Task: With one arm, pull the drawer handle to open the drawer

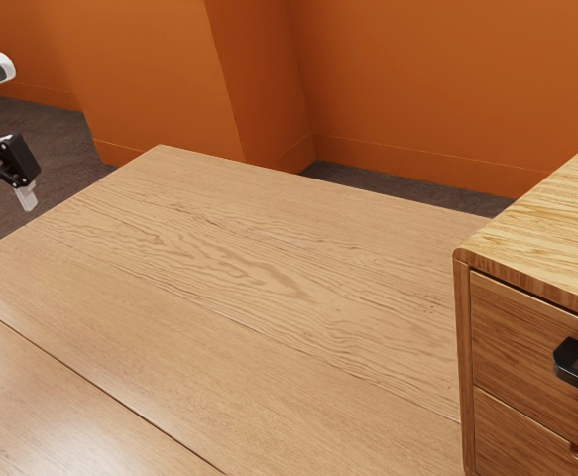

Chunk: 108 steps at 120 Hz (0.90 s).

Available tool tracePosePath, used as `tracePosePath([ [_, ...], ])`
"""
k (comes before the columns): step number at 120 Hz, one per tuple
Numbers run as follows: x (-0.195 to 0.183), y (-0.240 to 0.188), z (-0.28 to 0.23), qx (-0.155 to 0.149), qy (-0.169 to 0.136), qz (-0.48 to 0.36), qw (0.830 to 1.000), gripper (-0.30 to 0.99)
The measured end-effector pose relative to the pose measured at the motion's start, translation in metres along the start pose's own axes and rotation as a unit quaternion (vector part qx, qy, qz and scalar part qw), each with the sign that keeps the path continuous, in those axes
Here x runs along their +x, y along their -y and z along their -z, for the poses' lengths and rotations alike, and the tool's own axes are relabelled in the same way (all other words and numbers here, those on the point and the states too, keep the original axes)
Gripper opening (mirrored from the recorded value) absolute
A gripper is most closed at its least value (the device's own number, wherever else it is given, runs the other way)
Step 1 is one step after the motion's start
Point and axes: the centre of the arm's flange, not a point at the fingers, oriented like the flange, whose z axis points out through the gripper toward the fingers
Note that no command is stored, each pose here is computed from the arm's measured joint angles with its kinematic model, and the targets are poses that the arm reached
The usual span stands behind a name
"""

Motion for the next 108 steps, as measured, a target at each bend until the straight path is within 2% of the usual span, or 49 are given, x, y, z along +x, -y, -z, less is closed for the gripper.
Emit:
tracePosePath([
  [19, 0.000, -0.001, 0.002, 0.000, -0.002, -0.002, 1.000, 0.67],
  [22, -0.005, -0.001, 0.019, -0.001, -0.018, -0.005, 1.000, 0.67],
  [30, -0.033, -0.002, 0.095, -0.018, -0.093, -0.014, 0.995, 0.67],
  [34, -0.043, -0.007, 0.113, -0.027, -0.109, -0.023, 0.993, 0.67],
  [40, -0.048, -0.030, 0.123, -0.032, -0.113, -0.046, 0.992, 0.67],
  [56, -0.046, -0.102, 0.118, -0.028, -0.095, -0.104, 0.990, 0.67],
  [76, -0.042, -0.131, 0.103, -0.026, -0.071, -0.121, 0.990, 0.67],
  [80, -0.043, -0.136, 0.090, -0.035, -0.052, -0.128, 0.990, 0.67],
  [85, -0.046, -0.142, 0.054, -0.054, -0.005, -0.144, 0.988, 0.67],
  [91, -0.069, -0.167, 0.028, -0.061, 0.033, -0.184, 0.980, 0.67],
  [99, -0.092, -0.187, 0.013, -0.060, 0.054, -0.217, 0.973, 0.67],
  [108, -0.108, -0.202, 0.008, -0.054, 0.062, -0.241, 0.967, 0.67],
])
